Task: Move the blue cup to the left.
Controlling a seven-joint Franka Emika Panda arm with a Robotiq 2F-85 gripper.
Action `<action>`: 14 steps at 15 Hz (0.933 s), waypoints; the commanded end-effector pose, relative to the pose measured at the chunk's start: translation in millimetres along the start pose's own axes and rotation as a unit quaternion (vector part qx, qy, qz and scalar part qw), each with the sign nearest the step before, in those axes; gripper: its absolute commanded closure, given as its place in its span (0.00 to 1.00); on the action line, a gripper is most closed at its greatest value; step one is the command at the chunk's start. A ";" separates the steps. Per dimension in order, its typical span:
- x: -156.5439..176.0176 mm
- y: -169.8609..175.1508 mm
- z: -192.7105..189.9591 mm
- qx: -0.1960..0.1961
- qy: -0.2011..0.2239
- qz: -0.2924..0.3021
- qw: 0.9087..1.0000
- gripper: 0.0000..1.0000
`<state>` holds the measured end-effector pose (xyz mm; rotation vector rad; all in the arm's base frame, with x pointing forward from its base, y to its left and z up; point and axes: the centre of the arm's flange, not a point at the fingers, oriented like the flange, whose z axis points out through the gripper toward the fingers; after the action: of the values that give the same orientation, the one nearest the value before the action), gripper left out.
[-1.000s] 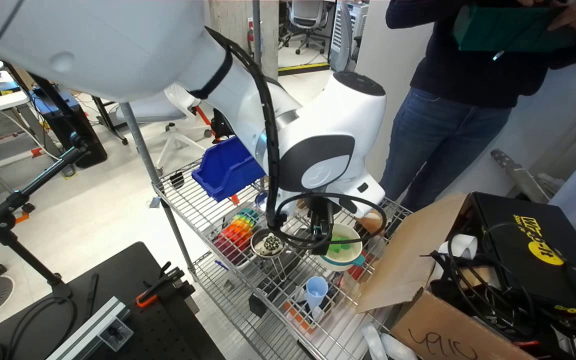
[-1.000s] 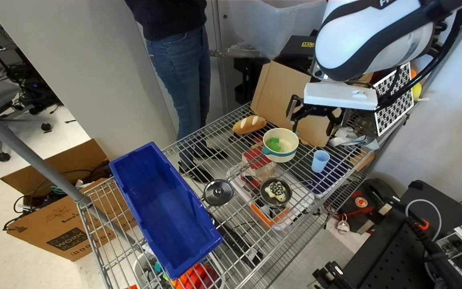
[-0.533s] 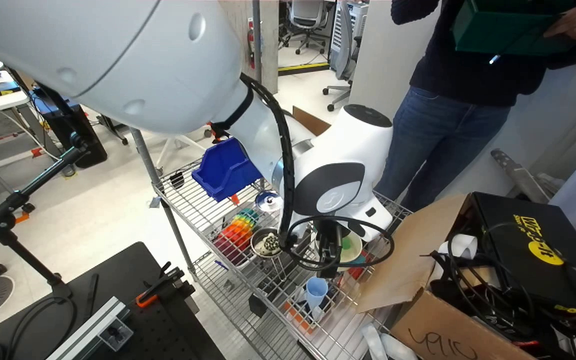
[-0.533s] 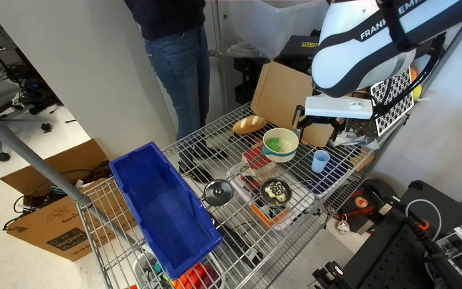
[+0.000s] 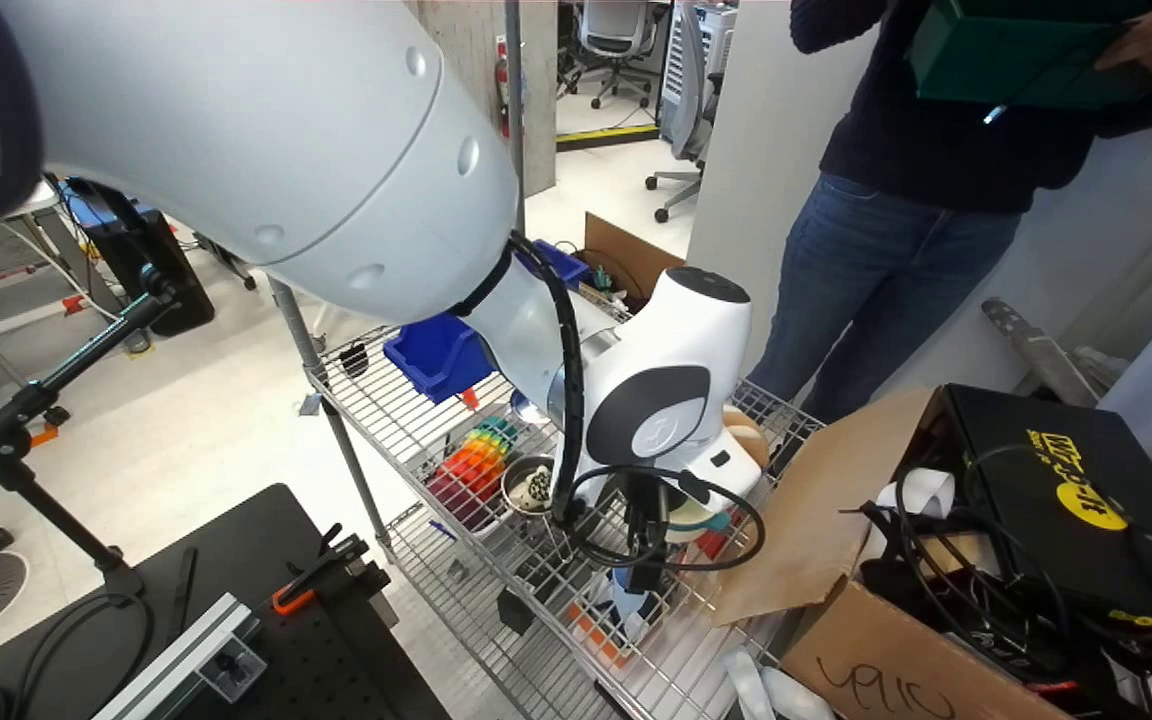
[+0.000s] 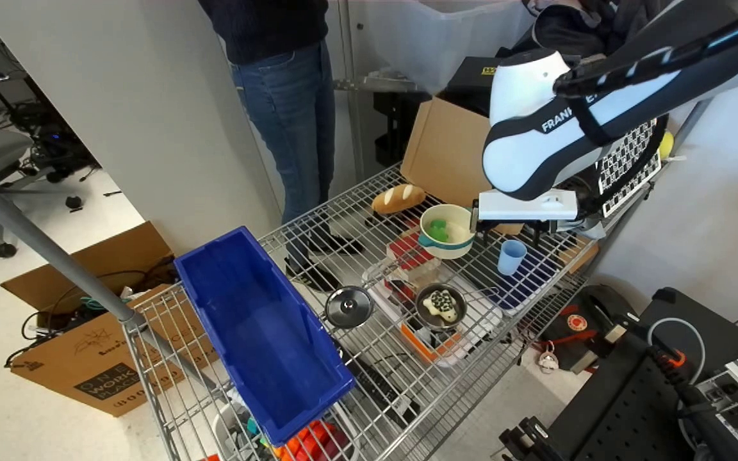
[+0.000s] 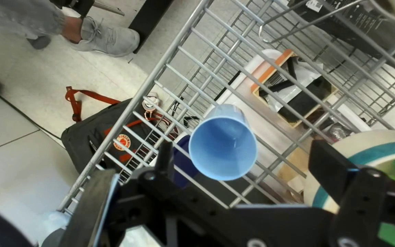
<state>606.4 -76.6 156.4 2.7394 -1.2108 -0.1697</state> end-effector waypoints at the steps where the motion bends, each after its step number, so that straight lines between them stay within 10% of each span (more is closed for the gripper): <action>1: -2.0 -23.3 14.5 -0.023 0.018 0.003 1.000 0.00; 12: 9.5 -45.1 24.9 -0.037 0.041 0.009 0.998 0.00; 13: 10.3 -44.4 27.6 -0.040 0.040 0.011 0.998 0.03; 14: 11.3 -44.1 29.9 -0.043 0.041 0.013 0.998 0.26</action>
<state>633.3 -56.6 124.8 2.6739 -1.1884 -0.1161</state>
